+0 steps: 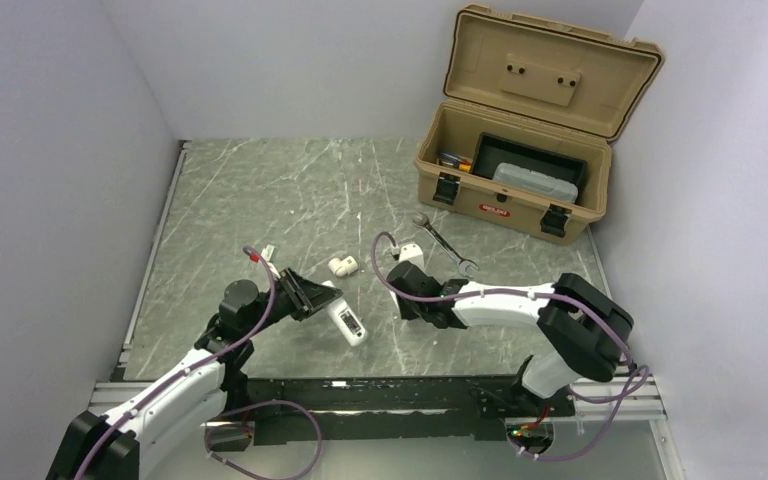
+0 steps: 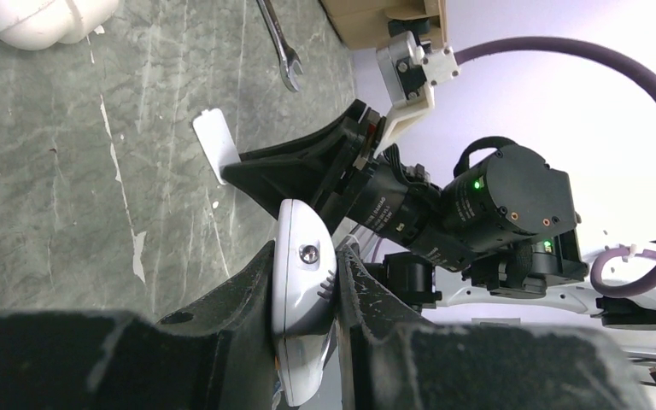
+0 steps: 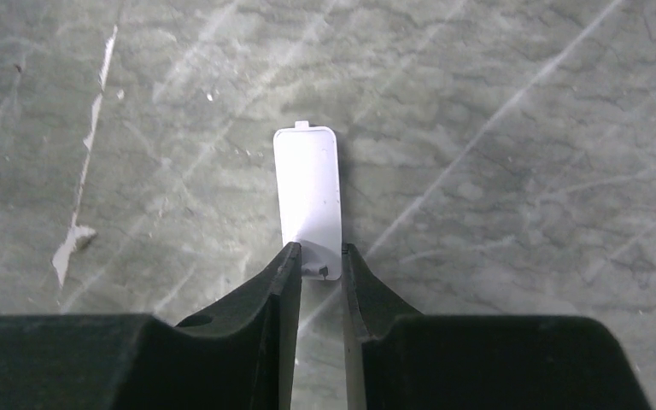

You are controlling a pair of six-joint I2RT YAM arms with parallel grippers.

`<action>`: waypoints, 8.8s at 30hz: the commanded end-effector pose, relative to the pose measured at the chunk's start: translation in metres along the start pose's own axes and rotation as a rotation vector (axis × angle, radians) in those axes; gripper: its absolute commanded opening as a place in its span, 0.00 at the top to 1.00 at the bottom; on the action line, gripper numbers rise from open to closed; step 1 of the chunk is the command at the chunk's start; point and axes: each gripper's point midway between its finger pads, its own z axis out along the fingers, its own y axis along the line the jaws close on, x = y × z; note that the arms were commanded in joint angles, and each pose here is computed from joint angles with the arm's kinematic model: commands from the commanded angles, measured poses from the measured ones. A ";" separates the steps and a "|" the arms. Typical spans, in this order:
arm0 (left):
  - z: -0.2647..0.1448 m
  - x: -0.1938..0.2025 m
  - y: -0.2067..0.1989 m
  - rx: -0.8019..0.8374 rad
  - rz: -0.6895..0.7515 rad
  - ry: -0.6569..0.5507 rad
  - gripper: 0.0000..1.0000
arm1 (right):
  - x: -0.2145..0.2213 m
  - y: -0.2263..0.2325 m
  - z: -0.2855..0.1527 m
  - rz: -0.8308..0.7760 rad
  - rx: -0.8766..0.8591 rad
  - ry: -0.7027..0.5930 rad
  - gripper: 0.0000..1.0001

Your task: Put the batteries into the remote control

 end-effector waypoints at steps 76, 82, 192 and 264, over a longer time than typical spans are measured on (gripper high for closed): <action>-0.031 -0.021 0.038 -0.281 0.081 -0.114 1.00 | -0.015 -0.098 -0.061 -0.656 1.001 0.209 0.95; -0.033 -0.018 0.042 -0.278 0.066 -0.119 1.00 | -0.004 -0.094 -0.041 -0.719 0.968 0.282 0.94; -0.013 -0.035 0.021 -0.222 0.200 -0.068 1.00 | 0.026 -0.115 -0.002 0.427 0.231 0.108 0.90; 0.077 0.017 0.026 -0.083 0.332 -0.047 1.00 | 0.025 -0.014 -0.061 0.531 -0.003 -0.078 0.84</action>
